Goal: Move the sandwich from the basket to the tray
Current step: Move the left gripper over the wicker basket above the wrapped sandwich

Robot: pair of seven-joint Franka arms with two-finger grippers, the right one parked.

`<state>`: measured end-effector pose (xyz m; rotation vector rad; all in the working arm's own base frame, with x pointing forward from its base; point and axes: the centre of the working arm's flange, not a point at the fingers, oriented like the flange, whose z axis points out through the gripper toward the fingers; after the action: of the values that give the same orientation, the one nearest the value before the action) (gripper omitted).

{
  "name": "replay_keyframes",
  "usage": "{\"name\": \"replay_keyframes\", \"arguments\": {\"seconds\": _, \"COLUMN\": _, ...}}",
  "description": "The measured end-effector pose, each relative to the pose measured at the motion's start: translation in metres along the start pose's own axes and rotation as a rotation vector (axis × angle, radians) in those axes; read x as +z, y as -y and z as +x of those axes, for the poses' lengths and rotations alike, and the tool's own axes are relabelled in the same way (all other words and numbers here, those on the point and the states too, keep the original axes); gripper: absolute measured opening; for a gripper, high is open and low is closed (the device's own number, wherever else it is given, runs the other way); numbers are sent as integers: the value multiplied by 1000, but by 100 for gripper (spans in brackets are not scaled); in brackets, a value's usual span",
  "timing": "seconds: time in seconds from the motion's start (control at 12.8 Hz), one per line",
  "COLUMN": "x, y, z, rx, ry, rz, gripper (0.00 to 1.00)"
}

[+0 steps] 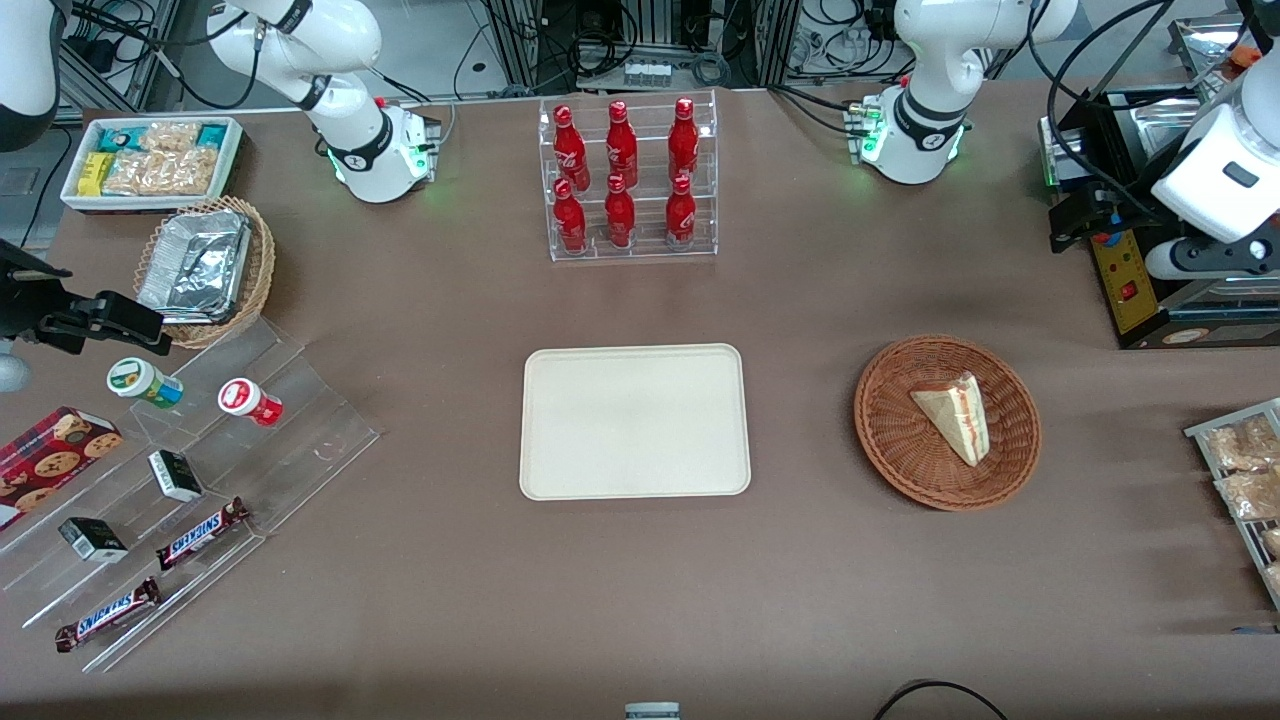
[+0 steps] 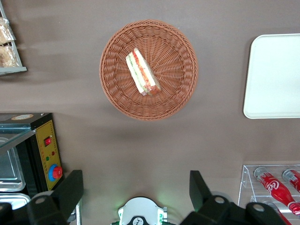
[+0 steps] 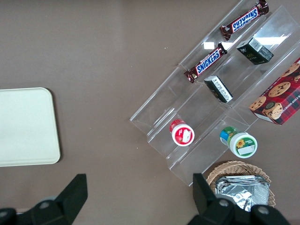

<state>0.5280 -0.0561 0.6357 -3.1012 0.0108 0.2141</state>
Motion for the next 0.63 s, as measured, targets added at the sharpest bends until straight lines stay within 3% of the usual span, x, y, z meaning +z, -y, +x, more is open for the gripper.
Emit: {"name": "replay_keyframes", "arguments": {"seconds": 0.63, "x": 151, "y": -3, "z": 23, "rx": -229, "ry": -24, "rz": 1, "gripper": 100}}
